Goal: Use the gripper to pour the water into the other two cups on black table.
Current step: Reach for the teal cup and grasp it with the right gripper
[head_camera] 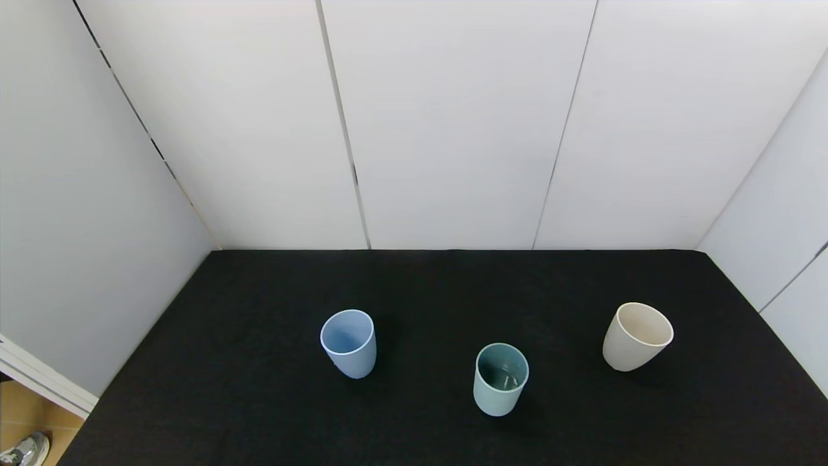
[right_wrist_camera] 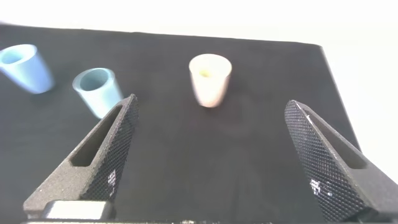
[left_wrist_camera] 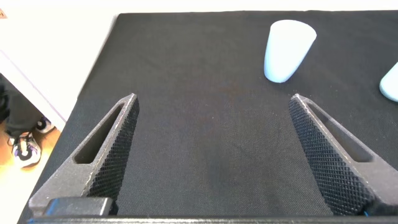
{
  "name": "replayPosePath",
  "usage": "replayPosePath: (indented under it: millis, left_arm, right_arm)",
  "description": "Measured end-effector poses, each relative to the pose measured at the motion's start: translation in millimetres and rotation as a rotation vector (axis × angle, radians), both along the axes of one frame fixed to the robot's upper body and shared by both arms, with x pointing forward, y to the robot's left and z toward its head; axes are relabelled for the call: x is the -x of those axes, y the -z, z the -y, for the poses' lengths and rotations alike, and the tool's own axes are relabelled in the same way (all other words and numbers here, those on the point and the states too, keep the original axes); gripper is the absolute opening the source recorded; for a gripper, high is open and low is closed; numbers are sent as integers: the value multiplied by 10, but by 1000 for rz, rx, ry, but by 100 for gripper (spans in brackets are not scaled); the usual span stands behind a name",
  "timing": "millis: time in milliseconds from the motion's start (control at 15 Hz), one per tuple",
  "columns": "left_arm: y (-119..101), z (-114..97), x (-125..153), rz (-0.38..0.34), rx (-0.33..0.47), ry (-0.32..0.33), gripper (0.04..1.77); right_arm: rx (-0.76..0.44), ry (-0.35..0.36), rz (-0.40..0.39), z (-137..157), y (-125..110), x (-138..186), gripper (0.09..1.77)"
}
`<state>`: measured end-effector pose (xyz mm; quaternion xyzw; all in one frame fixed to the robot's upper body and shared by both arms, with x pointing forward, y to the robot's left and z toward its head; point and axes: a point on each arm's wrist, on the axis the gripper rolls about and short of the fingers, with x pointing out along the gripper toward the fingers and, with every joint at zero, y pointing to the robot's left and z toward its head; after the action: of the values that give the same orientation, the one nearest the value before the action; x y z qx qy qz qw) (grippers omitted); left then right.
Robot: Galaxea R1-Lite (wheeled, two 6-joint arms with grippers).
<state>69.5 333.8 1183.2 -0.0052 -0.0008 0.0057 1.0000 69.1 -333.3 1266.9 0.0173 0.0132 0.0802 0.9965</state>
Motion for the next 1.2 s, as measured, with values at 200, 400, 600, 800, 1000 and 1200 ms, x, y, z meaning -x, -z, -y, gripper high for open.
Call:
replayPosePath:
  millis: [200, 400, 600, 800, 1000, 1200]
  left_arm:
    - [0, 0, 0, 0, 0, 0, 172]
    - [0, 0, 0, 0, 0, 0, 172]
    - [0, 0, 0, 0, 0, 0, 172]
    - [0, 0, 0, 0, 0, 0, 172]
    - [0, 0, 0, 0, 0, 0, 172]
    - [0, 0, 0, 0, 0, 0, 172]
  right_arm:
    - [58, -96, -94, -22, -196, -243, 171]
    - [146, -178, -190, -41, -280, -569, 171]
    - [159, -234, -232, -64, -364, -900, 171]
    - [163, -280, -274, -116, -413, -1214, 171]
    - [146, -322, -318, -198, -445, -1538, 171]
    - [145, -359, -351, -311, -424, -1857, 171]
